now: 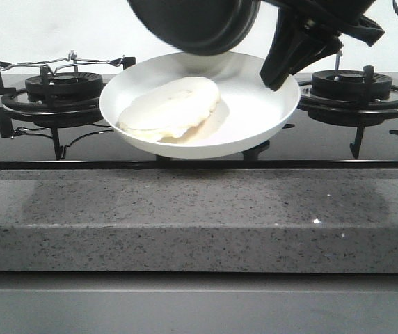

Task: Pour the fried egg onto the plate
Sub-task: 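Return the empty pan to its burner with the left gripper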

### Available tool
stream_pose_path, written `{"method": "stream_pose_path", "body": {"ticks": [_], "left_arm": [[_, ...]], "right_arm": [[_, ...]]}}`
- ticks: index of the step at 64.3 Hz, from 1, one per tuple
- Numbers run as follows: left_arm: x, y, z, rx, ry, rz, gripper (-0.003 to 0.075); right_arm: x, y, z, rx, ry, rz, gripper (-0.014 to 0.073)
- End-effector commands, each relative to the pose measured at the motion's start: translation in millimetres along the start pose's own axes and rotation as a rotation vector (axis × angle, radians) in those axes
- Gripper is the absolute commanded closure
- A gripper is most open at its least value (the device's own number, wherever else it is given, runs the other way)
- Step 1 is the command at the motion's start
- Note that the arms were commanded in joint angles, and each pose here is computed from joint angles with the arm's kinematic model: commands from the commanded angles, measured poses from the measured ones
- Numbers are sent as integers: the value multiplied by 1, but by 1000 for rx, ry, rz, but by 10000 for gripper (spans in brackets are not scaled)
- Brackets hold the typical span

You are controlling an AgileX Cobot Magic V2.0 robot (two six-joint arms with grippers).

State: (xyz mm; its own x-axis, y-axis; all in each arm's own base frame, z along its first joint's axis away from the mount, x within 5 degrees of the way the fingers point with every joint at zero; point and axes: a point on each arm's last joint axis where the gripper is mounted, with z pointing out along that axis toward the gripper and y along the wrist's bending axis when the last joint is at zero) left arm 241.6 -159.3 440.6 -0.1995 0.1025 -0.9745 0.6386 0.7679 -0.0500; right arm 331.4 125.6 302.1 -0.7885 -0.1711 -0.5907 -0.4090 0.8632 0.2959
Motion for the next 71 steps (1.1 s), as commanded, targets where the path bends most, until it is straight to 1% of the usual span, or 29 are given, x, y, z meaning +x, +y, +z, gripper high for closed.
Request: {"method": "stream_pose_path", "body": {"ticks": [1,11,19,25,28,37,42,46,49,59,65,71], "left_arm": [[-27,15,-22,-41,-174,-167,738],[-23,48,-27,-75,-162,-370,738],[-17,71,-28,-46,-142,-528,738],[-10,91,-24,46,-132,-660,738],[-4,103,-19,128,-114,-744,738],[14,145,-7,315,-140,-987,738],[28,172,-1,353,-174,-1098,739],[39,190,3,340,-187,-1151,739],[49,203,6,309,-187,-1180,739],[65,226,7,242,-199,-1227,739],[72,240,2,151,-223,-1239,739],[77,253,-4,94,-247,-1252,739]], "right_arm": [[-13,9,-22,-18,-114,1,662],[-13,9,-22,-18,-114,1,662],[-13,9,-22,-18,-114,1,662],[-13,9,-22,-18,-114,1,662],[-13,9,-22,-18,-114,1,662],[-13,9,-22,-18,-114,1,662],[-13,9,-22,-18,-114,1,662],[-13,9,-22,-18,-114,1,662],[-13,9,-22,-18,-114,1,662],[-13,9,-22,-18,-114,1,662],[-13,9,-22,-18,-114,1,662],[-13,9,-22,-18,-114,1,662]]}}
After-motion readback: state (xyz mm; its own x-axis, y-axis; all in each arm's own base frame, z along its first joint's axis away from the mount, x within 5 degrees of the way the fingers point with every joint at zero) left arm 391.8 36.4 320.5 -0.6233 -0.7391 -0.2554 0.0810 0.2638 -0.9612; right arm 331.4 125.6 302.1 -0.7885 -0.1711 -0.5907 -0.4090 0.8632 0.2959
